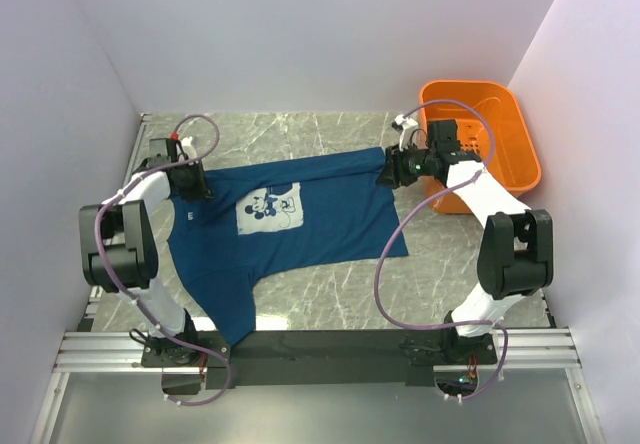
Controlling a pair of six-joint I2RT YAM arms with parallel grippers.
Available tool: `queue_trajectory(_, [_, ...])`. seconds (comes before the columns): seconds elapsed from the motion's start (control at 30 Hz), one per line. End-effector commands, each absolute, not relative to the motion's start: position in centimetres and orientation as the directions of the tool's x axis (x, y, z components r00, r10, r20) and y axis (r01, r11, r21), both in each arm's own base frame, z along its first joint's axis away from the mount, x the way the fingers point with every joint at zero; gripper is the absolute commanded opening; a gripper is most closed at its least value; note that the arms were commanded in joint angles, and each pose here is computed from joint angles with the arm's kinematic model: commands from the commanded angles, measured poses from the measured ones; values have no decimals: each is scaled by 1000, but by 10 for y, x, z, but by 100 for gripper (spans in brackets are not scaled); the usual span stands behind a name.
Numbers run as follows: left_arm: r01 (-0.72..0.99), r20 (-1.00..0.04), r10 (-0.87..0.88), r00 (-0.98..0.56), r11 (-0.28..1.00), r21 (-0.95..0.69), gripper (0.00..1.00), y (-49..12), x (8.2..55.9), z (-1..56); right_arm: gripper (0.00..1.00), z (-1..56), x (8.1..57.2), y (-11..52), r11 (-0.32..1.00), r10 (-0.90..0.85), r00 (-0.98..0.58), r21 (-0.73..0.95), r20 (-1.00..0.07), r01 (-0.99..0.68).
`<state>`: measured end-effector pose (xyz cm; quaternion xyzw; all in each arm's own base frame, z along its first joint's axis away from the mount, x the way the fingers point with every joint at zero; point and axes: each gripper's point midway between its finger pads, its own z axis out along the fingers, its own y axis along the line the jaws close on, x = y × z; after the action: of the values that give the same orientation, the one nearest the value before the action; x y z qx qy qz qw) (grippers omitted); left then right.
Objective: Fold and stack the t-shirts
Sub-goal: Fold the tshirt
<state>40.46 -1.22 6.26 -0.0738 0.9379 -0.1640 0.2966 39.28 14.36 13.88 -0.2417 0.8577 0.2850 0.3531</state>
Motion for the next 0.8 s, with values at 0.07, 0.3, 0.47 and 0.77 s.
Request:
queue_trajectory(0.07, [42, -575, -194, -794, 928, -371, 2, -29, 387, 84, 47, 166, 393, 144, 711, -192, -570, 287, -799, -642])
queue_trajectory(0.3, [57, -574, -175, -800, 930, -363, 5, -34, 374, 85, 47, 166, 393, 144, 711, -191, -570, 288, -799, -642])
queue_trajectory(0.47, [69, -569, -154, -807, 934, -351, 7, -38, 371, 84, 47, 167, 393, 143, 713, -190, -568, 285, -801, -641])
queue_trajectory(0.77, [108, -537, -103, -837, 931, -347, 28, -47, 356, 80, 47, 169, 393, 140, 716, -184, -566, 285, -803, -637])
